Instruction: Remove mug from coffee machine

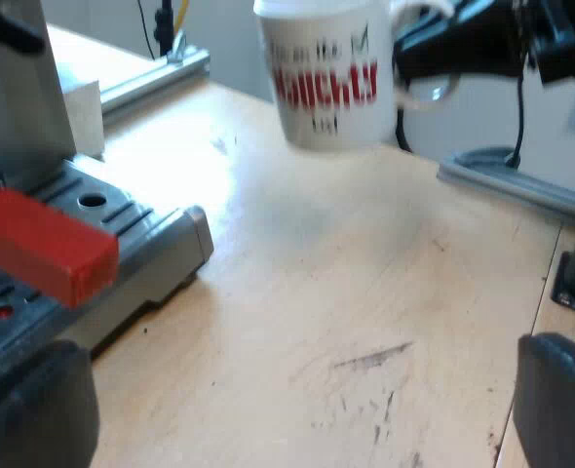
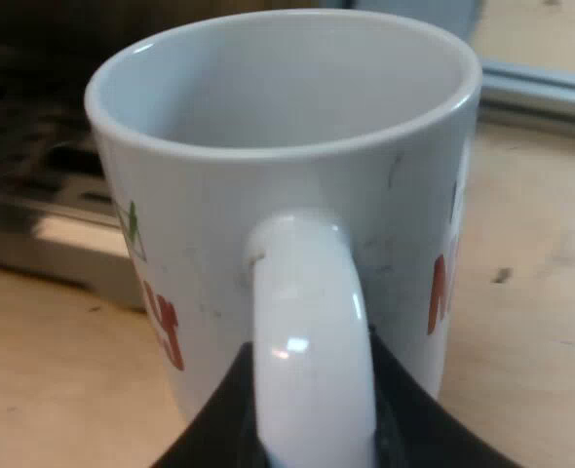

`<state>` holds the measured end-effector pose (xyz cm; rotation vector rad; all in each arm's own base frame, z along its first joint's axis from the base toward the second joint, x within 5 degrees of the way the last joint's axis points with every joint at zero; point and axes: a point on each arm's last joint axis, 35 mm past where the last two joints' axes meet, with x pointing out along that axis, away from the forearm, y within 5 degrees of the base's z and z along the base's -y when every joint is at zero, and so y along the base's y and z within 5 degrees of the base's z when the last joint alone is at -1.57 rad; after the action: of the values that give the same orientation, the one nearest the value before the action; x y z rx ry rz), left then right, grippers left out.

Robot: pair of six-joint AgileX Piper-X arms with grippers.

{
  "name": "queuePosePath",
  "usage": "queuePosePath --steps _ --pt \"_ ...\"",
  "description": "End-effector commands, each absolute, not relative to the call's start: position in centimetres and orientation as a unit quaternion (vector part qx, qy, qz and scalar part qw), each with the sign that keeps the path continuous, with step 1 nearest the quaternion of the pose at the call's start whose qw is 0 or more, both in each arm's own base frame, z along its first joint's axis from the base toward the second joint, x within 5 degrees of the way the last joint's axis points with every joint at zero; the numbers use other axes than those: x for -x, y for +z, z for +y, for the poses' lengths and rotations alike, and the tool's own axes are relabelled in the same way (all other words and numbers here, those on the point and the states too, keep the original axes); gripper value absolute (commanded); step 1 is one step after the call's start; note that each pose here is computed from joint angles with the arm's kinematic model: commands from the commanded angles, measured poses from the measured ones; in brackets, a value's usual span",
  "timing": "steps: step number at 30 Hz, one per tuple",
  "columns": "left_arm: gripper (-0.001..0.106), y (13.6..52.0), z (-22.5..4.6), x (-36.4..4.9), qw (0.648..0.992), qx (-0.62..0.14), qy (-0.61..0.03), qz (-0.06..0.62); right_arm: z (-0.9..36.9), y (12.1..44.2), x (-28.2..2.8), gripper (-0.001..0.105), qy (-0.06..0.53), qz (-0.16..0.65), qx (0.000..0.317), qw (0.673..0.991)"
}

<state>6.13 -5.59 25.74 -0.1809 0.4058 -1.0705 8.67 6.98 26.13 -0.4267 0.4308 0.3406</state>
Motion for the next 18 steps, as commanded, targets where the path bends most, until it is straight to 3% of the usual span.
queuePosePath --steps 1,18 --pt "0.087 25.3 -5.8 -6.4 0.836 0.084 -0.512 0.182 7.0 25.9 -8.9 0.000 0.145 0.191 0.202 0.950" --pt "0.087 23.4 -5.9 -6.6 0.832 0.086 -0.507 0.207 7.0 20.6 -9.6 0.000 0.095 0.168 0.186 0.963"
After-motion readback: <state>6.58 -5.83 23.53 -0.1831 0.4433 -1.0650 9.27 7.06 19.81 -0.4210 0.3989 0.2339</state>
